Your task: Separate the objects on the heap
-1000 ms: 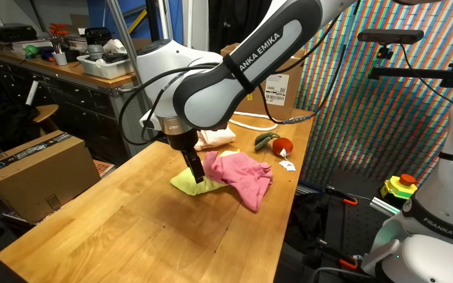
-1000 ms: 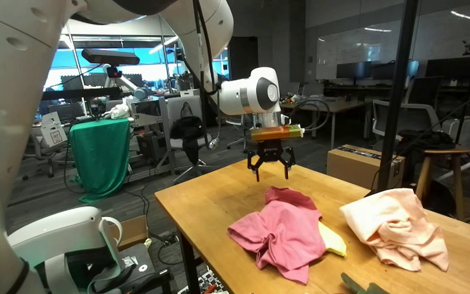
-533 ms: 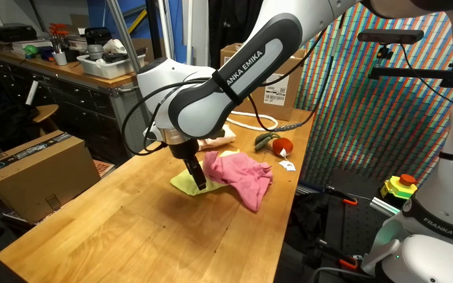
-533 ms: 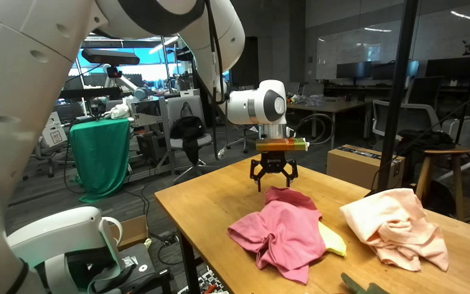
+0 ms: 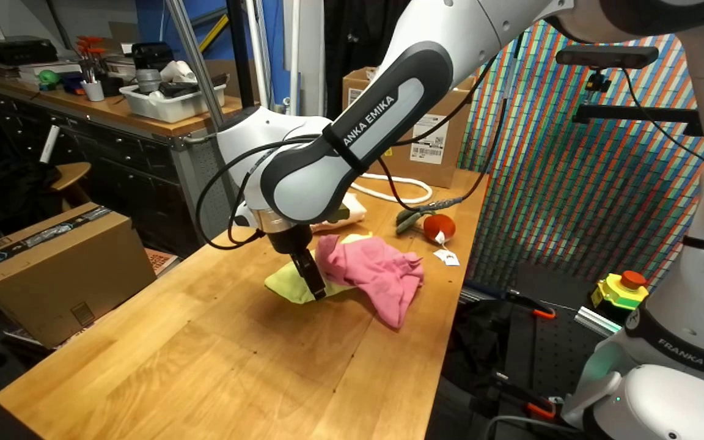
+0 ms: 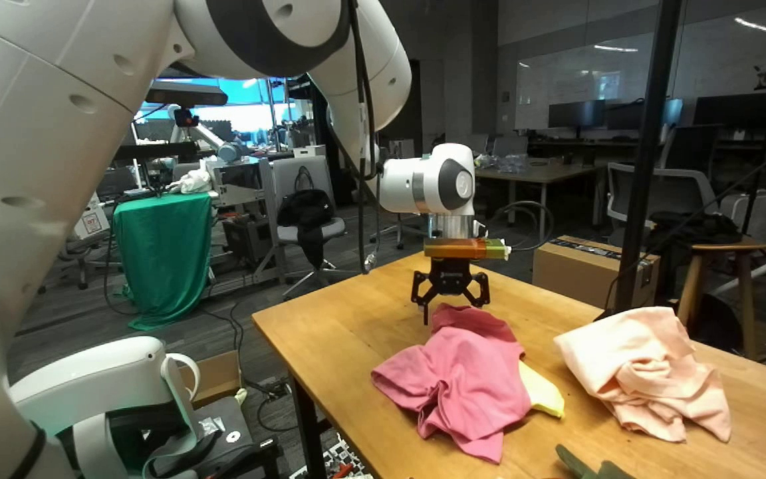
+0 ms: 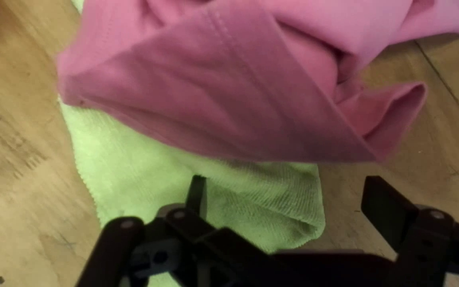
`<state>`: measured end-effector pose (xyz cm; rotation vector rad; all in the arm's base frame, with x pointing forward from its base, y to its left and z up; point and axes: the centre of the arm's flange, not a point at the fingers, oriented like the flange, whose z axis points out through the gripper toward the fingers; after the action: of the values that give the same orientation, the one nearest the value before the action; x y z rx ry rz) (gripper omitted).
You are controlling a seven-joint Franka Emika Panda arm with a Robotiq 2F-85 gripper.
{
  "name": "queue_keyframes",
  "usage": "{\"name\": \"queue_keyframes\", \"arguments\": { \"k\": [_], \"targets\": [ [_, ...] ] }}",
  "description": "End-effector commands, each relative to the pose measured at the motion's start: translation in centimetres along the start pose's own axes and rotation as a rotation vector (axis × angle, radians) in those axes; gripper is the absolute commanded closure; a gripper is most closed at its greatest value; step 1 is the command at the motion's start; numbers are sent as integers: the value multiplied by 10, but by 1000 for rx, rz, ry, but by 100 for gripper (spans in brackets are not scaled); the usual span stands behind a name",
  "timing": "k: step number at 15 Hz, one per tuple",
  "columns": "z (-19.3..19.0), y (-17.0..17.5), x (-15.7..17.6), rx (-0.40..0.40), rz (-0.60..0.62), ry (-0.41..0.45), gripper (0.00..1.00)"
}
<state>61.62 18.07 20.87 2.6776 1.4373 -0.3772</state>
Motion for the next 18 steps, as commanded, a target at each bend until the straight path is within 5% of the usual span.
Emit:
{"name": "queue_keyframes", "arguments": {
  "k": [1, 15, 16, 18],
  "targets": [
    [4, 13, 3, 21, -33, -3, 0],
    [25, 17, 2, 25, -71, -15, 0],
    [26, 18, 2, 25, -74, -13, 17],
    [25, 18, 3, 20, -72, -13, 32]
  ]
}}
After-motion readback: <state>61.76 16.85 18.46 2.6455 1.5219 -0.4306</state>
